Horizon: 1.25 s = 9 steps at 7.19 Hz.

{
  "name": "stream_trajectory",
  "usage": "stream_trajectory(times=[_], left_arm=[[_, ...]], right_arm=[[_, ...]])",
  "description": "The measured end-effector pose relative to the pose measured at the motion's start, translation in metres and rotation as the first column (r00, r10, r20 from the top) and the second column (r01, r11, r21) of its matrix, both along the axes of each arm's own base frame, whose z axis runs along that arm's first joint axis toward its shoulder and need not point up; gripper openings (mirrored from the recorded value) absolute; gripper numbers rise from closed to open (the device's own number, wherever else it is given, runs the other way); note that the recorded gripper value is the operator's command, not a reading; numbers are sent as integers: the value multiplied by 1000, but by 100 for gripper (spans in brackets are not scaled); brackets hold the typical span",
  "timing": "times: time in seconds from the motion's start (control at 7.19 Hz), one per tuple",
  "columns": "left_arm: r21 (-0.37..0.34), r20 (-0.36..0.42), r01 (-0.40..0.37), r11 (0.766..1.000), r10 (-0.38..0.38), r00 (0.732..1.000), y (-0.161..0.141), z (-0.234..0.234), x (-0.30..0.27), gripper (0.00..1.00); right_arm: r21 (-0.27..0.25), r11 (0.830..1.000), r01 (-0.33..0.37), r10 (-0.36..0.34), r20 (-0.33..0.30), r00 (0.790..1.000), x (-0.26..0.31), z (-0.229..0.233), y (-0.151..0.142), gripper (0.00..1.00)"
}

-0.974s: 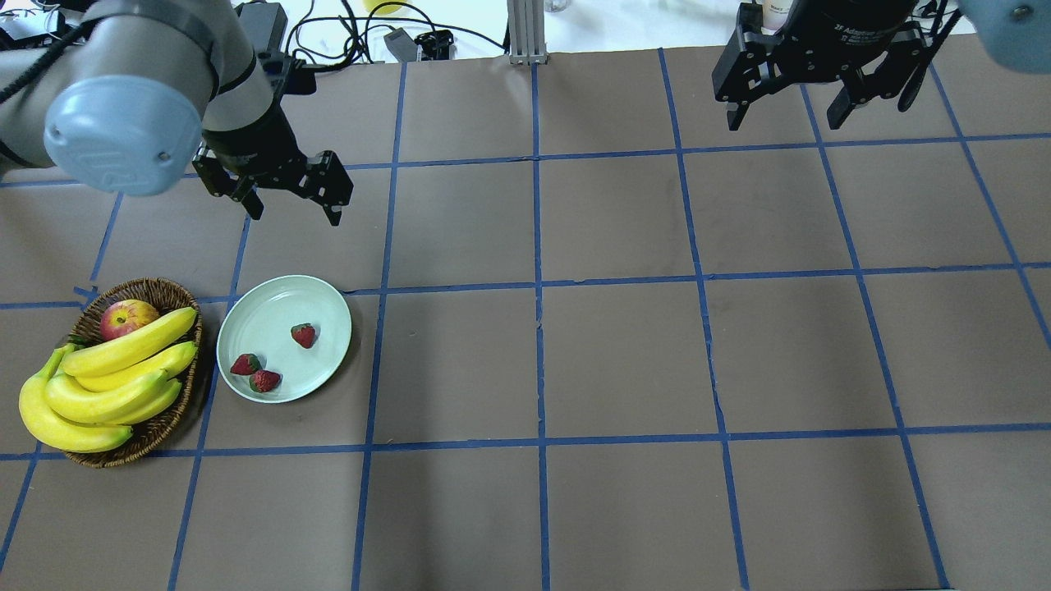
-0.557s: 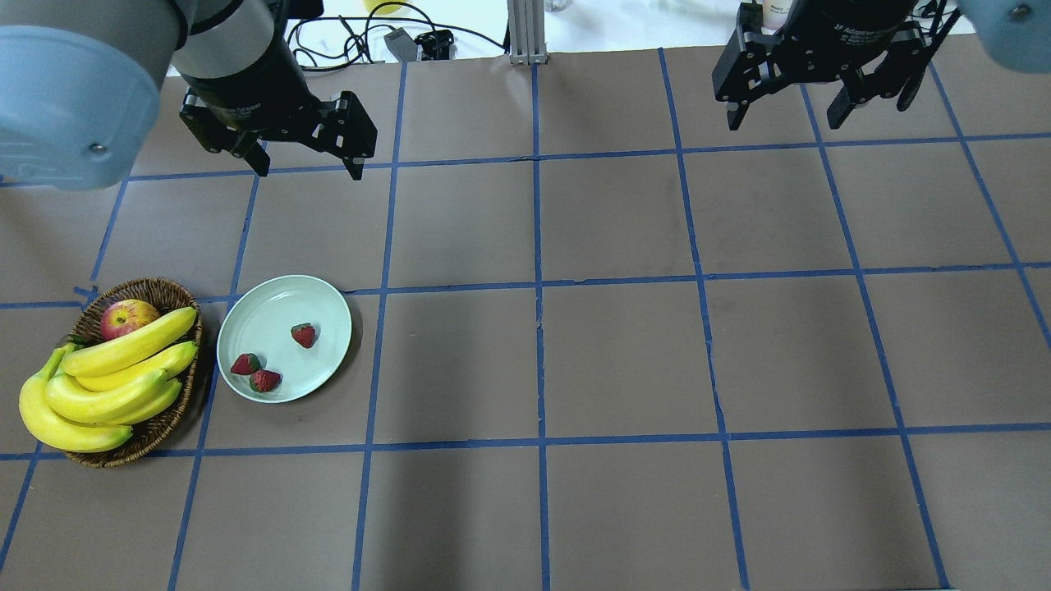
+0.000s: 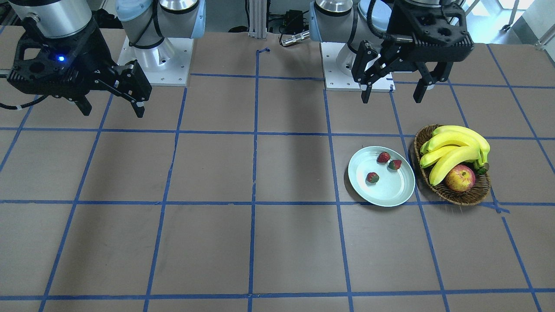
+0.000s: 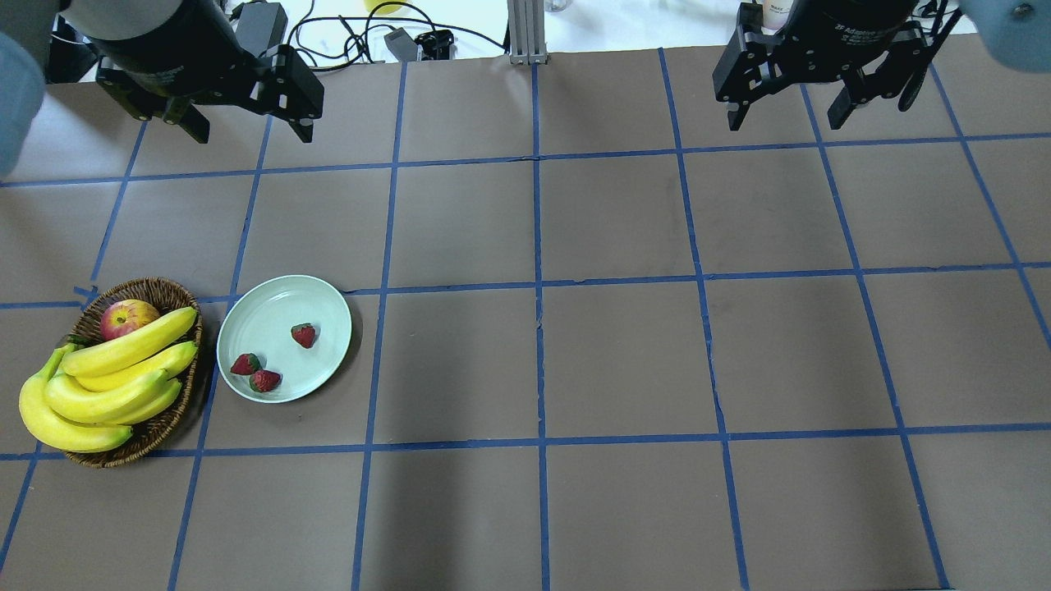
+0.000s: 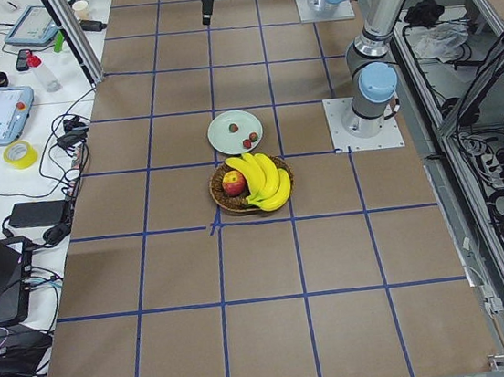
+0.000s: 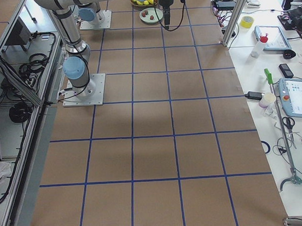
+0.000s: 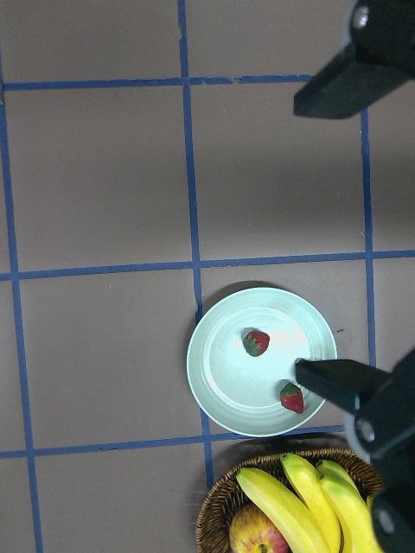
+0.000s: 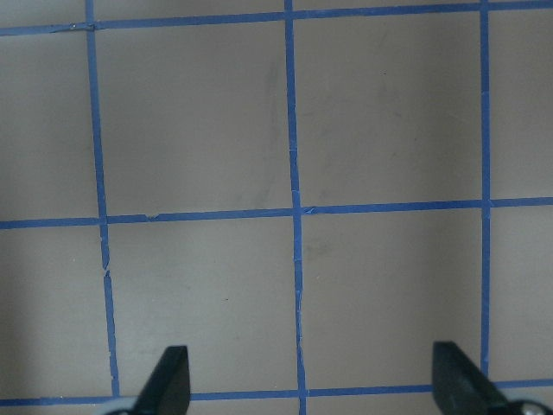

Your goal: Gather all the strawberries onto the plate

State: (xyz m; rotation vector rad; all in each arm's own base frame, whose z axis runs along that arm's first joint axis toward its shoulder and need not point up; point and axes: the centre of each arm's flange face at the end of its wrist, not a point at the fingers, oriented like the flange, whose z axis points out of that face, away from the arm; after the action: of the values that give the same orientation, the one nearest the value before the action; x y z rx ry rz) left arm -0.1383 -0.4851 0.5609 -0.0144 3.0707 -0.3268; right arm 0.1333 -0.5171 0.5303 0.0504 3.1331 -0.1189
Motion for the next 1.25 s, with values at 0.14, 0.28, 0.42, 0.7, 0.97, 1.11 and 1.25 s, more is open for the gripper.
stream_trajectory(times=[0.14,0.28,0.42,0.7,0.97,1.11,1.25], left_arm=[[0,-3,-15,1000,15,1000,0,0,7,100],[-1,-3,-23,1000,23,1000,1,0,9,100],[-7,2,-28,1000,28,1000,3,3,11,100],[-10,-2,-29,1000,29,1000,5,3,10,100],[-10,-1,-31,999,31,1000,8,1,11,100],[-10,0,-35,999,35,999,8,1,13,100],[-7,1,-40,999,40,999,8,-1,16,100]], right_arm=[[3,1000,0,0,0,1000,0,-2,0,100],[3,1000,0,0,-1,1000,0,-3,0,100],[3,1000,0,0,0,1000,0,-3,0,100],[5,1000,-3,3,-1,1000,2,-4,0,100],[5,1000,-4,4,-3,1000,2,-4,0,100],[4,1000,-4,4,-3,1000,2,-4,0,100],[3,1000,-4,4,-5,1000,2,-4,0,100]])
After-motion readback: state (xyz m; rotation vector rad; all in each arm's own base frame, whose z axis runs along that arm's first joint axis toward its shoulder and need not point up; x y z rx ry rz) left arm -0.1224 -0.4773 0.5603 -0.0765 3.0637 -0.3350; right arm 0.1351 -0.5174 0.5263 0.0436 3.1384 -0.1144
